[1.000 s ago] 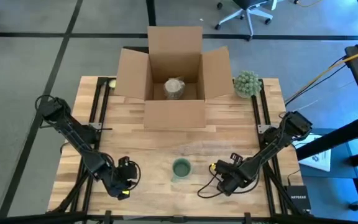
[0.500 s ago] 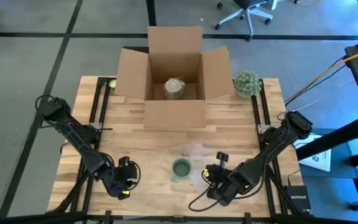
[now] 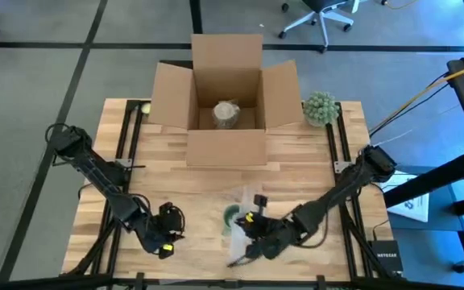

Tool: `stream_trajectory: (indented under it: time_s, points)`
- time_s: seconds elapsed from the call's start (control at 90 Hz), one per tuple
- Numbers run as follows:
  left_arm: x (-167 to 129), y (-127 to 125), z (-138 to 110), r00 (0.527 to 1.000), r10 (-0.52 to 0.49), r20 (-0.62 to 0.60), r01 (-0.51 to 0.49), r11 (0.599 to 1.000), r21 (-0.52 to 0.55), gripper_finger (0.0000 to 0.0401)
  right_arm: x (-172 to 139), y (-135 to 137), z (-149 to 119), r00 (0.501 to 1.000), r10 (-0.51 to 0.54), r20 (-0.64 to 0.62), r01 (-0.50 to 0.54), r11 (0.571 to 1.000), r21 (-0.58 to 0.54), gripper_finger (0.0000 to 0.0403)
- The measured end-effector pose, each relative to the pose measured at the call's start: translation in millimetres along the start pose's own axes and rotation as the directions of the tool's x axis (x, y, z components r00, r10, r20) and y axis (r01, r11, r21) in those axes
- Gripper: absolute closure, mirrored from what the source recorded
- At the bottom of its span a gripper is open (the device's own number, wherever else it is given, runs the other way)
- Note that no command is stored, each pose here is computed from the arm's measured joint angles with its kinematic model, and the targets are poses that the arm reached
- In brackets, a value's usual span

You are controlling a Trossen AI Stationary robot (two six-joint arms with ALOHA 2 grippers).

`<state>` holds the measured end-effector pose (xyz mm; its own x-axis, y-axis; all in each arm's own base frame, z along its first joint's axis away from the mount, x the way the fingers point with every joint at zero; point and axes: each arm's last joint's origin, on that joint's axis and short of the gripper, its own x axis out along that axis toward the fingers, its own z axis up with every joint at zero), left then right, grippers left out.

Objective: Wrap mug
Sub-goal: Wrap the dark green mug using the transparent bubble wrap

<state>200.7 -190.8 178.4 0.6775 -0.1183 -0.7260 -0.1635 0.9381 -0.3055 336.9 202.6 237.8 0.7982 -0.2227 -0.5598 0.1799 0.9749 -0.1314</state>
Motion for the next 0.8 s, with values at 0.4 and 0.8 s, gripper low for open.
stream_trajectory:
  time_s: [0.4,0.8]
  points:
    - [0.8,-4.6,30.7,0.995,-0.023,0.096,0.020,0.999,0.029,0.0307,49.0,-27.1,0.6,0.995,0.047,-0.086,-0.041,0.997,0.070,0.0402]
    - [11.5,2.1,83.6,0.931,-0.060,0.361,0.017,0.992,0.123,0.0307,60.6,-24.1,-4.3,0.993,0.073,-0.093,-0.067,0.995,0.073,0.0402]
